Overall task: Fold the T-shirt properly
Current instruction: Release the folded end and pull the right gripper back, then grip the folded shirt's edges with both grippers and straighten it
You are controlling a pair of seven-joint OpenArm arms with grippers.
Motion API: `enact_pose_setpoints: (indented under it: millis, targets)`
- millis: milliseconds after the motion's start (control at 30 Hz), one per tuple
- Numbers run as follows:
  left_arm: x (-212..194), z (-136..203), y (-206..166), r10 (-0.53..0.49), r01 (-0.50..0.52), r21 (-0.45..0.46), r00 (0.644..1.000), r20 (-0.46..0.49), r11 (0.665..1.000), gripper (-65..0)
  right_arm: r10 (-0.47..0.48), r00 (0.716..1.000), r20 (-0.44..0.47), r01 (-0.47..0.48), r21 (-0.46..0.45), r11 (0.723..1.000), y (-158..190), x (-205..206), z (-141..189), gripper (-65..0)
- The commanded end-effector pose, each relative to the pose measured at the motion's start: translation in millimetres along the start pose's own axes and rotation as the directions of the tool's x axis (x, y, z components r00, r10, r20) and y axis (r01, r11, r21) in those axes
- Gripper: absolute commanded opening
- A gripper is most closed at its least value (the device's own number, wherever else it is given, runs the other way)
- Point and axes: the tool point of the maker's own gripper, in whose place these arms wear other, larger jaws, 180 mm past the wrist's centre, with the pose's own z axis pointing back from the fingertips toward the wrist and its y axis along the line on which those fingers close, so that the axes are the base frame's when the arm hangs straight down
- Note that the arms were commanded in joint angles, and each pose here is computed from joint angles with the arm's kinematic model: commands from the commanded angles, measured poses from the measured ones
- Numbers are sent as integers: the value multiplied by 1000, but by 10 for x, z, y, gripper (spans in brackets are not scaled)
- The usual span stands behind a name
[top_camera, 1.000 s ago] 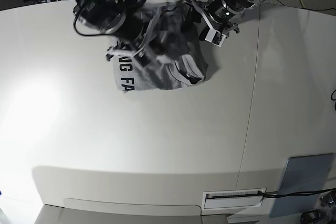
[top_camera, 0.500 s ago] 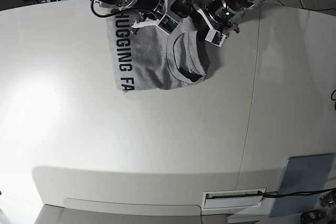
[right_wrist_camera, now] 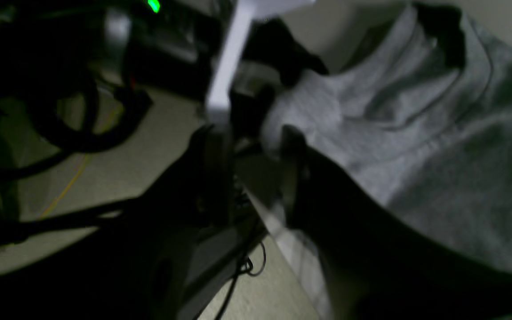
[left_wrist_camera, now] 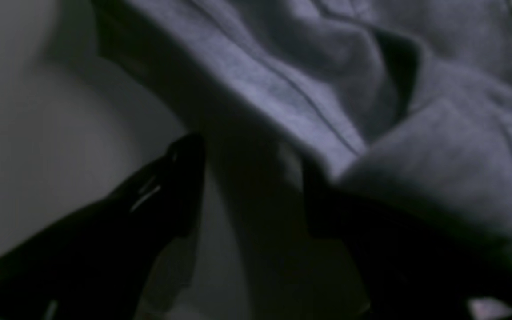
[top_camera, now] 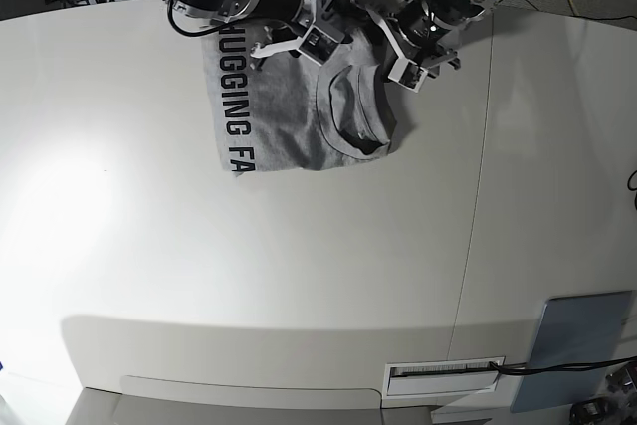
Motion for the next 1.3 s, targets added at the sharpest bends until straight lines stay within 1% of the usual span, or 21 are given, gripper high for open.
enact_pose_setpoints:
  millis: [0, 100, 167, 233, 300, 367, 400, 467, 533, 567, 600, 633, 700, 733, 833, 933, 967, 1033, 1133, 1200, 1267]
  targets:
    - [111, 49, 17, -29, 28, 16, 999, 32, 999, -307, 0, 999, 44, 0, 8, 1000, 14, 98, 39, -467]
    - [114, 103, 170, -100, 102, 104, 995, -20, 989, -307, -12, 999, 45, 14, -33, 999, -120, 87, 75, -467]
    - [119, 159, 305, -139, 147, 178, 988, -61, 973, -307, -21, 999, 47, 24, -70, 997, -239, 81, 111, -467]
    - [130, 222, 448, -168, 188, 255, 981, -98, 949, -307, -29, 998, 55, 36, -114, 993, -378, 83, 159, -467]
    - [146, 293, 604, -180, 213, 340, 975, -127, 916, -307, -39, 997, 72, 51, -167, 985, -539, 91, 226, -467]
    - [180, 364, 754, -165, 203, 426, 978, -126, 882, -307, -40, 995, 89, 60, -236, 970, -741, 103, 316, -467]
    - [195, 394, 809, -146, 183, 460, 983, -116, 869, -311, -33, 995, 94, 58, -283, 957, -865, 110, 371, -467]
    - [231, 426, 862, -121, 149, 496, 989, -89, 855, -363, -23, 993, 113, 66, -386, 920, -1136, 148, 507, -467]
    - [253, 385, 782, -81, 93, 457, 996, -47, 884, -465, -20, 986, 164, 96, -472, 876, -1380, 241, 663, -472]
    - [261, 343, 690, -61, 67, 409, 998, -29, 910, -534, -12, 983, 185, 105, -501, 859, -1468, 289, 728, -491]
    - [263, 305, 575, -47, 50, 349, 999, -15, 936, -604, 2, 979, 203, 105, -518, 849, -1527, 341, 777, -522]
    - [264, 266, 432, -35, 34, 274, 999, -2, 961, -650, 20, 975, 220, 103, -531, 841, -1574, 402, 816, -561]
    - [271, 234, 125, -3, 0, 115, 1000, 29, 993, -650, 9, 976, 219, 113, -539, 834, -1713, 380, 769, -644]
    - [279, 242, -19, 15, -17, 42, 999, 46, 999, -650, -4, 977, 213, 121, -540, 833, -1796, 350, 723, -650]
    - [326, 338, -402, 78, -63, -146, 992, 95, 987, -650, -42, 980, 193, 142, -541, 829, -2068, 290, 567, -650]
    - [361, 469, -707, 148, -104, -299, 981, 128, 949, -650, -70, 983, 170, 153, -542, 826, -2345, 281, 425, -650]
    - [353, 503, -778, 166, -116, -331, 978, 129, 936, -650, -78, 984, 162, 155, -542, 826, -2432, 289, 383, -650]
    - [276, 508, -846, 188, -141, -345, 976, 106, 928, -650, -97, 984, 147, 163, -545, 822, -2616, 299, 306, -650]
    - [68, 388, -901, 198, -179, -315, 980, 28, 932, -650, -135, 983, 121, 180, -552, 814, -2889, 281, 224, -650]
    - [-55, 325, -975, 191, -187, -308, 981, -15, 933, -650, -148, 984, 97, 177, -547, 819, -3027, 260, 176, -650]
    - [-140, 294, -1075, 176, -180, -326, 983, -42, 928, -650, -163, 984, 77, 179, -539, 823, -3126, 236, 130, -650]
